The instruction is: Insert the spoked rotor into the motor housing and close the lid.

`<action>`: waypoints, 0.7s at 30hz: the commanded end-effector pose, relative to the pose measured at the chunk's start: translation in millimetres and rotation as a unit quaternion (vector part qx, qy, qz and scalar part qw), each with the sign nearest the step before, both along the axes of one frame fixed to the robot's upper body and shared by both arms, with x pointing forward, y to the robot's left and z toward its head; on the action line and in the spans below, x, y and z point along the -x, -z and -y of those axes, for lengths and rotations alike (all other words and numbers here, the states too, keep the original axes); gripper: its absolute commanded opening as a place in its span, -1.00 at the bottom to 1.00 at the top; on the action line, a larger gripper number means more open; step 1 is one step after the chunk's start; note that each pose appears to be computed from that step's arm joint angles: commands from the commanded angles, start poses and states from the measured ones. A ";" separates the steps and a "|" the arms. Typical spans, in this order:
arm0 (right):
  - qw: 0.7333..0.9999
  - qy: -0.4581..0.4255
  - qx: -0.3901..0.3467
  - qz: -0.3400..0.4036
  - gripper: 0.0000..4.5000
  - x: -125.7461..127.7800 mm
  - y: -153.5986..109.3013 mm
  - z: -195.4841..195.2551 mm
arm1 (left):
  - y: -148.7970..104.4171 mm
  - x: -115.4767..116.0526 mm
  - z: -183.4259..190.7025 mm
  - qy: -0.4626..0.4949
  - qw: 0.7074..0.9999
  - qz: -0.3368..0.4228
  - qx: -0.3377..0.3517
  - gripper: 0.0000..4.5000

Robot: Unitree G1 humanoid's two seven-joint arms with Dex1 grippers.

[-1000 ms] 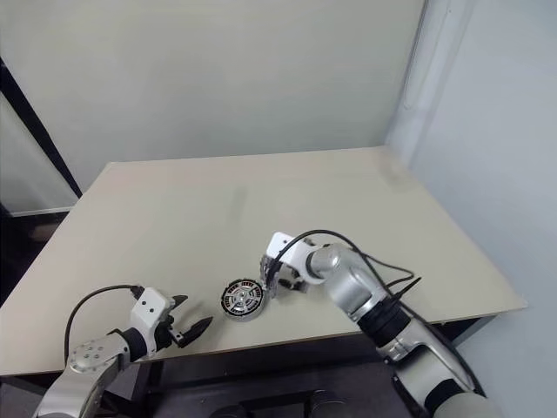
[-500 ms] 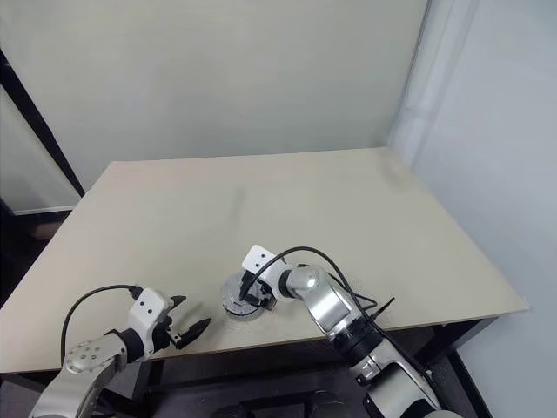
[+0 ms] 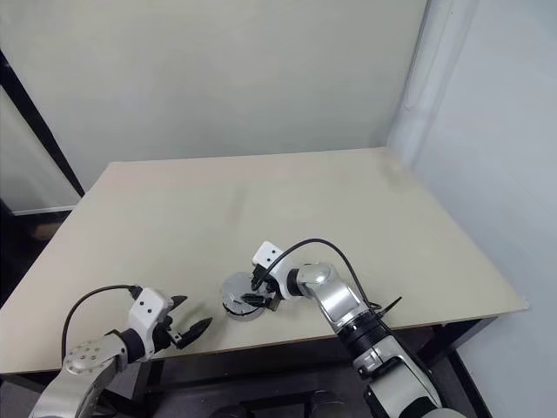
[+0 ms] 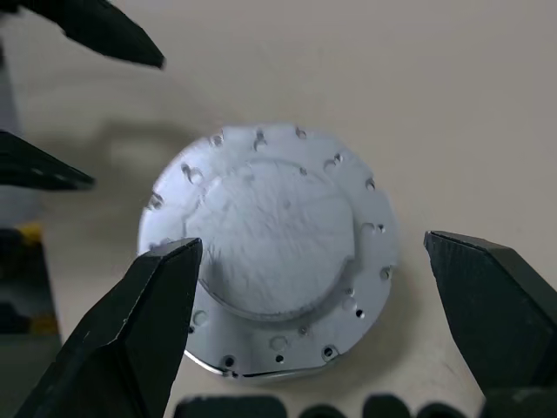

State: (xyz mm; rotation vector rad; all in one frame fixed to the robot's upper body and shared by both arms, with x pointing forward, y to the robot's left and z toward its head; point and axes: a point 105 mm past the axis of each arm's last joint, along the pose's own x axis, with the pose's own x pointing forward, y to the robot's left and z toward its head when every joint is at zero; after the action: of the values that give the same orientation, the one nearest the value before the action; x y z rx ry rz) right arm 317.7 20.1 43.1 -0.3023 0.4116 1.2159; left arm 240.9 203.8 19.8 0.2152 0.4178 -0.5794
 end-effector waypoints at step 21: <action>0.998 -0.054 -0.020 0.016 0.99 1.7 4.7 -20.8 | -17.5 -3.8 -6.1 -0.001 1.000 0.018 -0.006 1.00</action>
State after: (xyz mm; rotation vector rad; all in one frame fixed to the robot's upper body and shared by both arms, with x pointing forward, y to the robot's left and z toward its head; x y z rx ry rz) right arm 309.5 34.3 22.8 -0.2867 0.4153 1.3150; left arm 241.6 206.6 21.9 0.2154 0.4301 -0.5748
